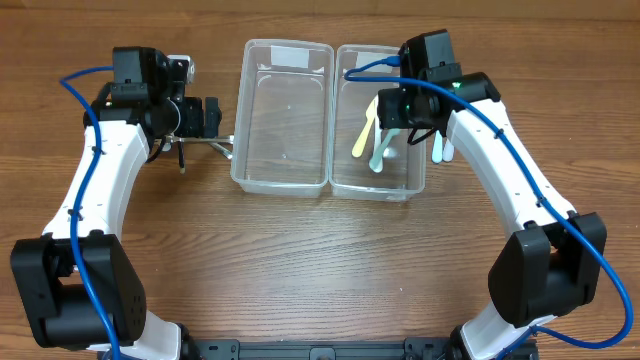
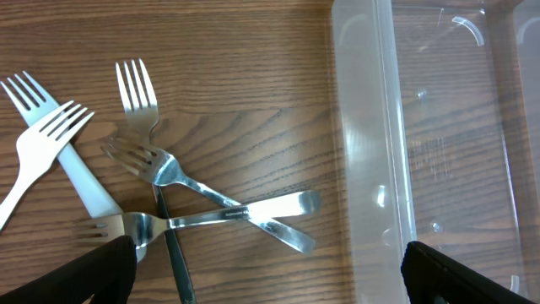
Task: Pack container
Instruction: 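Carry pale-blue knife into right container and release it, then move right gripper to a white knife and grasp it, then carry white knife into right container and release it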
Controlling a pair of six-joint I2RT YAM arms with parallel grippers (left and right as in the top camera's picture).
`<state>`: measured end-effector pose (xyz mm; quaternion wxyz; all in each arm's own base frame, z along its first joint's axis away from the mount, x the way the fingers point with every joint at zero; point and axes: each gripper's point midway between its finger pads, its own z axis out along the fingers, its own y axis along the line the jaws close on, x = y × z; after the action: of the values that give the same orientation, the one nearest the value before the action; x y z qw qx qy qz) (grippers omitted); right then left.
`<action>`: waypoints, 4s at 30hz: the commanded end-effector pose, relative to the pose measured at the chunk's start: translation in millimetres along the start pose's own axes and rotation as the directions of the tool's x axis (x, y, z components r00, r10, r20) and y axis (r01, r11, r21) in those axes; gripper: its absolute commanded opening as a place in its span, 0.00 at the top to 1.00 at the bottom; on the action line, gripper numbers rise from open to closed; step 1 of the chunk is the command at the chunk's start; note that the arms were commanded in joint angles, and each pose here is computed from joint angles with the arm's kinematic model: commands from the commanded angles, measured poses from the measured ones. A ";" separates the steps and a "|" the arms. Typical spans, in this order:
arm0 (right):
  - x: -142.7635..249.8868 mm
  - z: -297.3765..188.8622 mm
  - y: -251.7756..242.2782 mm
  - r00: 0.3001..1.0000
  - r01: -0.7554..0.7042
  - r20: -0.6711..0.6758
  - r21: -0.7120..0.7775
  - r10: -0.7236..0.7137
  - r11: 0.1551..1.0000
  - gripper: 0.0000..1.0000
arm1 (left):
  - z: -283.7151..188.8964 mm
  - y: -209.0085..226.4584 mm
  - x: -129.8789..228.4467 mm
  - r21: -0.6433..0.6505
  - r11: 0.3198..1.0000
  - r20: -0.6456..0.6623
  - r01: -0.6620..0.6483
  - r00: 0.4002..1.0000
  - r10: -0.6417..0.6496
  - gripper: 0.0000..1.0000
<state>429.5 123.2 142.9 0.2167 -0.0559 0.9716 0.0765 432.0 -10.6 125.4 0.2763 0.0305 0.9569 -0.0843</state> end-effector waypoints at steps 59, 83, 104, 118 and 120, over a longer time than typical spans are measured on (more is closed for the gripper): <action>65.0 120.7 -180.6 0.885 -0.319 -0.283 0.213 0.371 0.923 0.62 | -2.1 -4.8 -10.0 0.017 0.999 0.021 -0.029 0.999 0.028 0.00; 72.8 99.7 -195.6 0.871 -0.276 -0.313 0.328 0.379 0.904 0.96 | -2.1 -4.8 -10.0 0.017 0.999 0.021 -0.029 0.999 0.028 0.00; -16.4 -39.5 -146.6 0.957 -0.290 0.031 0.162 0.289 0.943 0.96 | -2.1 -4.8 -10.0 0.017 0.999 0.021 -0.029 0.999 0.028 0.00; -24.4 -16.4 -8.0 0.999 -0.051 0.013 0.012 0.051 0.999 0.96 | -2.0 -5.6 -10.0 0.018 0.999 0.021 -0.030 0.999 0.030 0.00; -18.0 10.5 2.0 0.999 -0.036 -0.024 0.008 0.036 0.999 0.96 | -2.0 -5.5 -10.0 0.018 0.999 0.021 -0.030 0.999 0.029 0.00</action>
<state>445.0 111.1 176.9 0.2326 -0.0302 0.9689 0.0787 432.0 -10.6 125.4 0.2763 0.0305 0.9569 -0.0843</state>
